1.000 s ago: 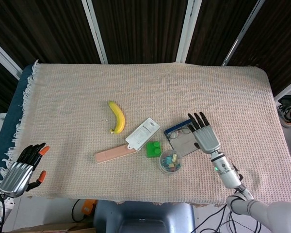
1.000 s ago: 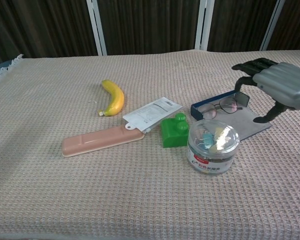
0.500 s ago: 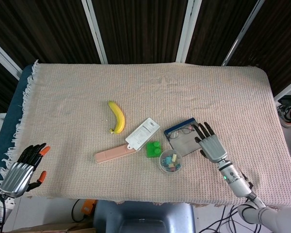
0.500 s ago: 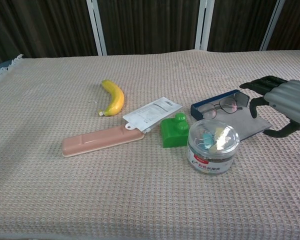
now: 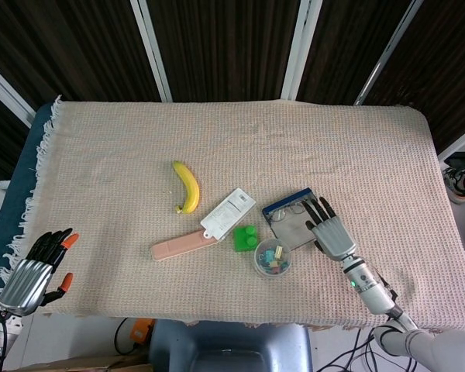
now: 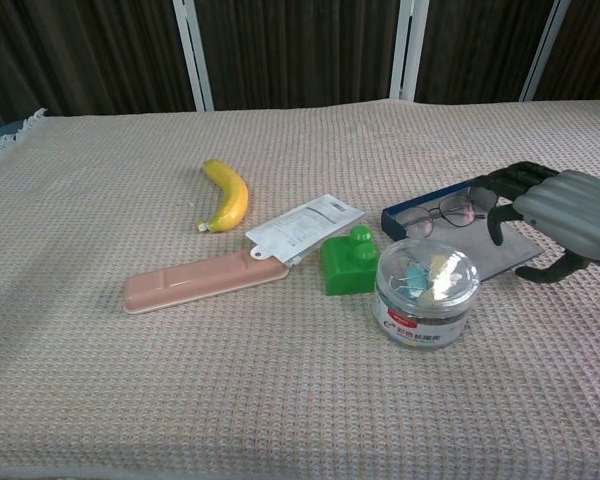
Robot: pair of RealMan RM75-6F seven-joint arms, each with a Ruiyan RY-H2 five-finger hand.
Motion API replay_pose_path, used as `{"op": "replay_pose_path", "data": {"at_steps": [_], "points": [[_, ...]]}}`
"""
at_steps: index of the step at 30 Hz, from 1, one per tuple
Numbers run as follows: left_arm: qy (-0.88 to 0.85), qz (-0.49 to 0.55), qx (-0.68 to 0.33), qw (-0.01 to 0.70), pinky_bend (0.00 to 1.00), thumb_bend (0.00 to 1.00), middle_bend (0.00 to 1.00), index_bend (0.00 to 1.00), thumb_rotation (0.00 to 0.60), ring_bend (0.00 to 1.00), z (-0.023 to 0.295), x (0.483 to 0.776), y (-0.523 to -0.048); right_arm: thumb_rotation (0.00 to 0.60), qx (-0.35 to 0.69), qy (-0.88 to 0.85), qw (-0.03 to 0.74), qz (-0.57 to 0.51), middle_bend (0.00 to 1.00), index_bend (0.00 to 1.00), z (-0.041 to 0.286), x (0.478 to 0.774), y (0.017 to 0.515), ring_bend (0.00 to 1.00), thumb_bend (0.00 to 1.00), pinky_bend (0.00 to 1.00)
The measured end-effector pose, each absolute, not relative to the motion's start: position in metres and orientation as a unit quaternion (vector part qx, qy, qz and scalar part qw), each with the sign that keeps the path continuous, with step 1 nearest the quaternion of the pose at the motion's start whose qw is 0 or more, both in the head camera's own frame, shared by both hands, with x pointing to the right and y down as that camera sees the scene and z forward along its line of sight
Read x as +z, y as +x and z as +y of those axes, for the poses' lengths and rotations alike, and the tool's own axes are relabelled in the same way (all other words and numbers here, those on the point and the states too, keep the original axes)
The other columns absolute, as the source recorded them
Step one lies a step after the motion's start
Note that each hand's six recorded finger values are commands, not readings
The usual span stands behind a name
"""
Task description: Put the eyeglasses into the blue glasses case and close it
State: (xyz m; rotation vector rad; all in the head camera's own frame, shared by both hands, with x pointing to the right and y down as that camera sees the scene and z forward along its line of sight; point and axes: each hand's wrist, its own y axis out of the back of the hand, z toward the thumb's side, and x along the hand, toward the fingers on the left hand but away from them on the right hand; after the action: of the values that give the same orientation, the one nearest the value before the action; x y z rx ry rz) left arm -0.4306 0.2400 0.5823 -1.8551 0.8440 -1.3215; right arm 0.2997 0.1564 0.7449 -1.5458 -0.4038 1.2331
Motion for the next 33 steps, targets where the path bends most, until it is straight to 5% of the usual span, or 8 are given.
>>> {"op": "replay_pose_path", "data": {"at_steps": [33], "points": [[-0.713,0.329,-0.510,0.350,0.07,0.46,0.00,0.00,0.600,0.00,0.240,0.580,-0.433,0.600,0.519,-0.637,0.536,-0.195,0.14,0.59,0.129,0.746,0.276,0.00,0.44,0.00]]}}
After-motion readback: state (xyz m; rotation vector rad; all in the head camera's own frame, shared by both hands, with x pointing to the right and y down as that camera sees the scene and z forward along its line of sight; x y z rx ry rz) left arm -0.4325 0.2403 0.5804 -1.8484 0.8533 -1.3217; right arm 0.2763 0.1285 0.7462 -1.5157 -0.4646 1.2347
